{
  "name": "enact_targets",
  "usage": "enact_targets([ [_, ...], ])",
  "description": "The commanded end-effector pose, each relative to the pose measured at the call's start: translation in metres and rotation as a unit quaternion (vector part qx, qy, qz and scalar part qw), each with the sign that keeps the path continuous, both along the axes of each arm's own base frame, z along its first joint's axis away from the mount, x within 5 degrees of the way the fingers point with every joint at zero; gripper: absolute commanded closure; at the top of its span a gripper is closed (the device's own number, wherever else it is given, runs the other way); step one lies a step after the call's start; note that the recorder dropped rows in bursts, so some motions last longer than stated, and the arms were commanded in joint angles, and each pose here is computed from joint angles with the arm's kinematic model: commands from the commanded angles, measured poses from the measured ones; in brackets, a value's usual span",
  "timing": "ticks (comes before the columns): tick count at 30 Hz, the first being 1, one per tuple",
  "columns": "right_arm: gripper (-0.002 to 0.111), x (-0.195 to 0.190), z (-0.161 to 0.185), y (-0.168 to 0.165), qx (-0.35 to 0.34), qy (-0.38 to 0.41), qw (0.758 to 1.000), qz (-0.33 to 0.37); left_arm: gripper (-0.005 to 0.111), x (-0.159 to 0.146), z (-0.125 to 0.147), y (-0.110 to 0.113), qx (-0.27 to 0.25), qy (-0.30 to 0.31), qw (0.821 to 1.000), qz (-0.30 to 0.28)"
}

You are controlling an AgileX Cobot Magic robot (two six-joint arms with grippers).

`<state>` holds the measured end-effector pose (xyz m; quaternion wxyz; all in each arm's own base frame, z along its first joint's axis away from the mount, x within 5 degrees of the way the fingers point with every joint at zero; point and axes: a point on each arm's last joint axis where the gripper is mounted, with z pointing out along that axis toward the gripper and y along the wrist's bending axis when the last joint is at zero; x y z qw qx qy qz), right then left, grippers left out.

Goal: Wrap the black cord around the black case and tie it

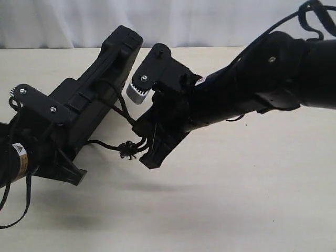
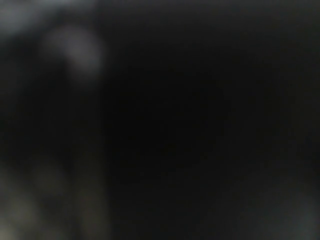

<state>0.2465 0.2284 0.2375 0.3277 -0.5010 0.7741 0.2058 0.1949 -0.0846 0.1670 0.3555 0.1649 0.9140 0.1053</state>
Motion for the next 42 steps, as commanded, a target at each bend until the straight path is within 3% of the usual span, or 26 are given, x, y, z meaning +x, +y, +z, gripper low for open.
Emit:
enact_targets([
  [1, 0.104, 0.029, 0.006, -0.041, 0.041, 0.057, 0.993, -0.092, 0.107, -0.003, -0.008, -0.004, -0.014, 0.020, 1.000, -0.019],
  [3, 0.104, 0.030, 0.003, -0.050, 0.110, 0.129, 0.985, -0.025, 0.107, -0.002, -0.007, -0.005, 0.000, 0.011, 0.999, -0.044],
  [8, 0.104, 0.045, -0.030, -0.035, 0.124, 0.220, 0.967, 0.014, 0.107, 0.000, -0.005, -0.006, 0.021, -0.003, 0.997, -0.074],
  [12, 0.104, 0.067, -0.022, -0.032, 0.150, 0.207, 0.964, -0.069, 0.107, 0.001, -0.004, -0.008, 0.031, -0.009, 0.995, -0.099],
  [18, 0.104, 0.083, -0.024, -0.022, 0.230, 0.194, 0.950, -0.083, 0.107, -0.002, -0.006, -0.016, 0.009, 0.004, 0.990, -0.143],
  [21, 0.104, 0.083, -0.024, -0.022, 0.230, 0.194, 0.950, -0.080, 0.074, -0.002, -0.006, -0.016, 0.019, 0.003, 0.988, -0.152],
  [22, 0.104, 0.083, -0.024, -0.022, 0.228, 0.193, 0.951, -0.079, 0.053, -0.002, -0.006, -0.015, 0.021, 0.002, 0.988, -0.150],
  [24, 0.104, 0.083, -0.025, -0.022, 0.228, 0.192, 0.951, -0.081, 0.040, -0.001, -0.005, -0.015, 0.023, 0.001, 0.988, -0.152],
  [31, 0.104, 0.085, -0.025, -0.023, 0.224, 0.187, 0.952, -0.090, 0.040, -0.003, -0.005, -0.018, 0.006, 0.005, 0.987, -0.158],
  [35, 0.104, 0.087, -0.027, -0.024, 0.215, 0.177, 0.955, -0.100, 0.040, -0.008, 0.019, -0.015, -0.032, -0.039, 0.987, -0.150],
  [42, 0.104, 0.087, -0.028, -0.024, 0.209, 0.175, 0.957, -0.099, 0.040, -0.021, 0.043, -0.021, -0.102, -0.074, 0.973, -0.196],
])
